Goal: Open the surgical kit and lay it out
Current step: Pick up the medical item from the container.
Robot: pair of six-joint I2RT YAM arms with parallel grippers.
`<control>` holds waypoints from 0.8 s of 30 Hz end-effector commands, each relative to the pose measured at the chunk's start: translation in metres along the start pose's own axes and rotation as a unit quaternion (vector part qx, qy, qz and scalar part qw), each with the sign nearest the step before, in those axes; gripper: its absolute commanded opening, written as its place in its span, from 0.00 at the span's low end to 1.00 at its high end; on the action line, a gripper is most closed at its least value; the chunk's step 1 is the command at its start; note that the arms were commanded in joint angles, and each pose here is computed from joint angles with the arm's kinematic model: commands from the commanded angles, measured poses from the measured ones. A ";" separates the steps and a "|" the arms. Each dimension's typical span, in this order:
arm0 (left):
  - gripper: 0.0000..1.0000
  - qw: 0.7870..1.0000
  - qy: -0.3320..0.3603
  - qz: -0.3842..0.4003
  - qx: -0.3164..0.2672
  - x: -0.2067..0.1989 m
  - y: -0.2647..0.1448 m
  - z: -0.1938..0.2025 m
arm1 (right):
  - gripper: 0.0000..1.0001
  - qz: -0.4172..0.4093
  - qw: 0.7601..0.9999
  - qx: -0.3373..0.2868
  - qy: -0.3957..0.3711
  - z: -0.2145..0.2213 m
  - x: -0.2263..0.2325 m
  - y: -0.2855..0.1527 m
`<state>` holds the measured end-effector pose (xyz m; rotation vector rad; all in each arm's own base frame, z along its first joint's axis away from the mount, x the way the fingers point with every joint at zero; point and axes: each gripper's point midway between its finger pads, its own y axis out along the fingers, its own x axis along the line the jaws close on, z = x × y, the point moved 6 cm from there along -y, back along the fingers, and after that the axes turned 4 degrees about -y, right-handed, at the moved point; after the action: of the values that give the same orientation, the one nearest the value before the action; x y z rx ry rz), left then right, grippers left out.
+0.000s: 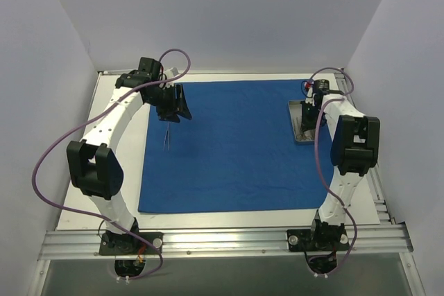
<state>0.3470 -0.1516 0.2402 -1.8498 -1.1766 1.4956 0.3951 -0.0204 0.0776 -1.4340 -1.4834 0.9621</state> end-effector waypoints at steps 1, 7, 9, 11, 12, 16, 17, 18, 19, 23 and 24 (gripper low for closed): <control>0.61 1.000 0.016 0.016 -0.008 -0.008 -0.003 -0.008 | 0.04 0.014 1.000 0.004 -0.006 -0.004 -0.001 -0.009; 0.61 1.000 0.012 0.016 -0.010 -0.008 -0.001 -0.010 | 0.00 0.023 1.000 -0.016 -0.011 -0.014 -0.001 -0.035; 0.61 1.000 0.009 0.019 -0.009 -0.009 -0.001 -0.010 | 0.00 0.021 0.999 -0.028 -0.011 -0.018 0.001 -0.049; 0.61 1.000 0.007 0.026 -0.010 -0.010 -0.001 -0.010 | 0.00 0.011 0.999 -0.044 -0.014 -0.025 0.004 -0.062; 0.61 0.999 0.005 0.037 -0.008 -0.013 -0.001 -0.009 | 0.00 0.002 0.998 -0.055 -0.019 -0.028 0.008 -0.072; 0.61 0.996 0.016 0.085 -0.010 -0.025 -0.005 -0.008 | 0.00 -0.103 0.988 -0.096 -0.066 -0.039 0.041 -0.096; 0.62 0.994 0.027 0.104 -0.019 -0.031 -0.010 -0.009 | 0.00 -0.182 0.974 -0.100 -0.086 -0.036 0.064 -0.101; 0.62 0.992 0.036 0.121 -0.021 -0.035 -0.013 -0.008 | 0.00 -0.221 0.962 -0.119 -0.104 -0.038 0.077 -0.107; 0.62 0.988 0.047 0.150 -0.016 -0.043 -0.018 -0.006 | 0.00 -0.258 0.951 -0.125 -0.114 -0.037 0.087 -0.110; 0.63 0.977 0.085 0.195 -0.020 -0.056 -0.035 0.004 | 0.00 -0.420 0.875 -0.114 -0.212 -0.012 0.174 -0.124; 0.63 0.976 0.086 0.199 -0.019 -0.058 -0.036 0.006 | 0.00 -0.438 0.863 -0.110 -0.225 -0.008 0.185 -0.126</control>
<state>0.3441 -0.1745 0.2549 -2.0514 -0.9305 1.5787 0.3901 0.0986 0.1896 -0.9281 -2.1461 0.6645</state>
